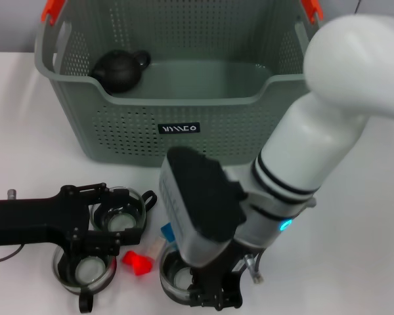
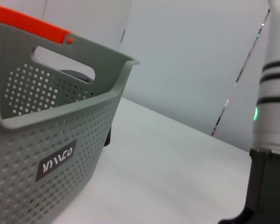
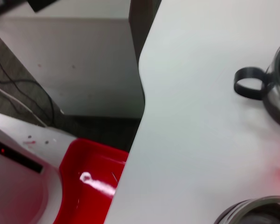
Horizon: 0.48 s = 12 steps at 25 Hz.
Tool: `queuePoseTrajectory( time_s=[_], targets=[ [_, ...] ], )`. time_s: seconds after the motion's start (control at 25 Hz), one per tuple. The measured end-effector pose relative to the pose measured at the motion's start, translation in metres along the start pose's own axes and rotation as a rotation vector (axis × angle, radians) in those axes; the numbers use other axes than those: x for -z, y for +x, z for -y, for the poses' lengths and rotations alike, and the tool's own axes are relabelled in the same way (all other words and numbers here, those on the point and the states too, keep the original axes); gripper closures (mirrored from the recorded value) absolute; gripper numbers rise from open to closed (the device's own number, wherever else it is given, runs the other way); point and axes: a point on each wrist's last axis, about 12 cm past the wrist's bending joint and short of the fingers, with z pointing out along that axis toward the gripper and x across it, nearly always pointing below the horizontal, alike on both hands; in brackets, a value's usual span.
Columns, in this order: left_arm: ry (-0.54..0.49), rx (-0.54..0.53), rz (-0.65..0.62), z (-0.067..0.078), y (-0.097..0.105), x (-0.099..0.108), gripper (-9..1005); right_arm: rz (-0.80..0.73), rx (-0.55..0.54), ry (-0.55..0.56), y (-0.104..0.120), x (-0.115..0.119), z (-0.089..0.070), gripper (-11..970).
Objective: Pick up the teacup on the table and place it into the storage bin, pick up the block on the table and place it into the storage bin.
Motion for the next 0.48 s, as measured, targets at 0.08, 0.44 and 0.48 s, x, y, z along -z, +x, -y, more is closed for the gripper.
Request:
queuePoseTrajectory(
  time_s=[0.08,0.44,0.48],
  targets=[
    [-0.001,0.0,0.0,0.0,0.0,0.0,122,0.026,-0.018,-0.006,0.0,0.01,0.002,902],
    [-0.003,0.0,0.005,0.0,0.0,0.002,122,0.134,-0.117,-0.037,0.01,0.058,0.009,901],
    [-0.003,0.0,0.005,0.0,0.0,0.002,122,0.142,-0.129,-0.033,0.012,0.064,0.01,901]
  ],
)
